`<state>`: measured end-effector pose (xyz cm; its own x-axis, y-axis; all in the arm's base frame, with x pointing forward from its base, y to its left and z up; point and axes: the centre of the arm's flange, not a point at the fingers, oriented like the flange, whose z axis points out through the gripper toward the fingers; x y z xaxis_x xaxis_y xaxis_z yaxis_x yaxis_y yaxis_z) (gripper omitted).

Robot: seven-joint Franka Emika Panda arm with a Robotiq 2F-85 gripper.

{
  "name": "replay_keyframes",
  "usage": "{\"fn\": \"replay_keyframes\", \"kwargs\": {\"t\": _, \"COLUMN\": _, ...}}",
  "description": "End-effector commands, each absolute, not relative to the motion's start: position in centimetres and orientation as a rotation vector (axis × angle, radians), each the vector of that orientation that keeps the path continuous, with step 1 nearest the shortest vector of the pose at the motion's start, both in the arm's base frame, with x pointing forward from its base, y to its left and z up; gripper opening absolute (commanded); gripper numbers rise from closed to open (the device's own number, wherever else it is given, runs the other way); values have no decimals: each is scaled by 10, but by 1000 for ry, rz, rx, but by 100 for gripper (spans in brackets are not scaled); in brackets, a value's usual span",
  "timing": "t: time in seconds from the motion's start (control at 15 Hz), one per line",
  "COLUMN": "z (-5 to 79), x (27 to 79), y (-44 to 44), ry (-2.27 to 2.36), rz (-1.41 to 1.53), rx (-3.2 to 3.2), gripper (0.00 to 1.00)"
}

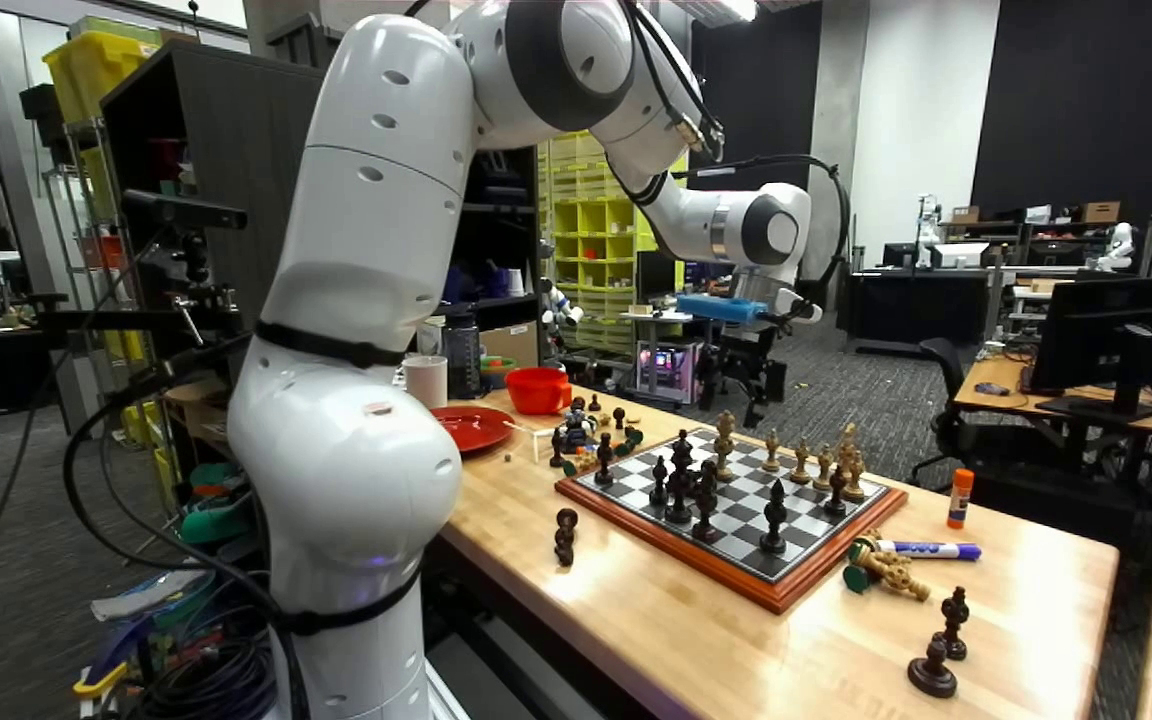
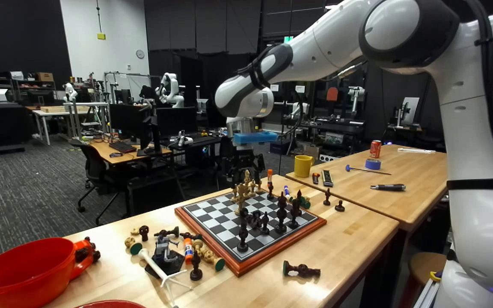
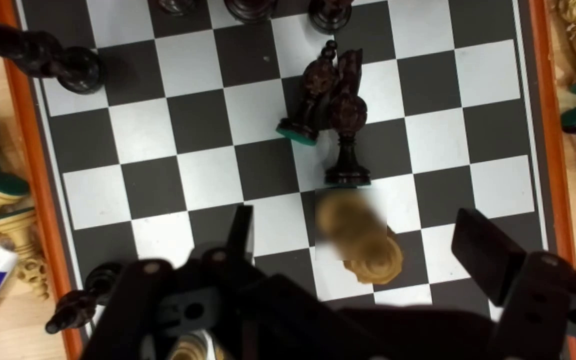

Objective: Move one brown chess piece on the left side of the board backwards.

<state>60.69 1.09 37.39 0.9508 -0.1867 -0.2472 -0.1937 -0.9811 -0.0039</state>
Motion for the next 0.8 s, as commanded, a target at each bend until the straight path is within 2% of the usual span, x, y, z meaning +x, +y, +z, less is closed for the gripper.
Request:
{"fn": "replay_keyframes", "kwargs": {"t": 0.0, "z": 368, "x": 609, "y": 14, "ry": 275, "rz": 364, "rx": -3099, "gripper": 74}}
{"fn": "replay_keyframes", "kwargs": {"t": 0.13, "z": 366, "x": 610, "y": 15, "ry": 266, "rz": 361, "rx": -3101, "gripper": 62}}
{"fn": "replay_keyframes", "kwargs": {"t": 0.6, "z": 363, "x": 605, "y": 22, "ry": 207, "rz": 377, "rx": -3115, "gripper": 7}}
{"fn": "replay_keyframes", "kwargs": {"t": 0.73, "z": 365, "x": 603, "y": 26, "ry": 175, "rz": 375, "rx": -3130, "gripper": 8}}
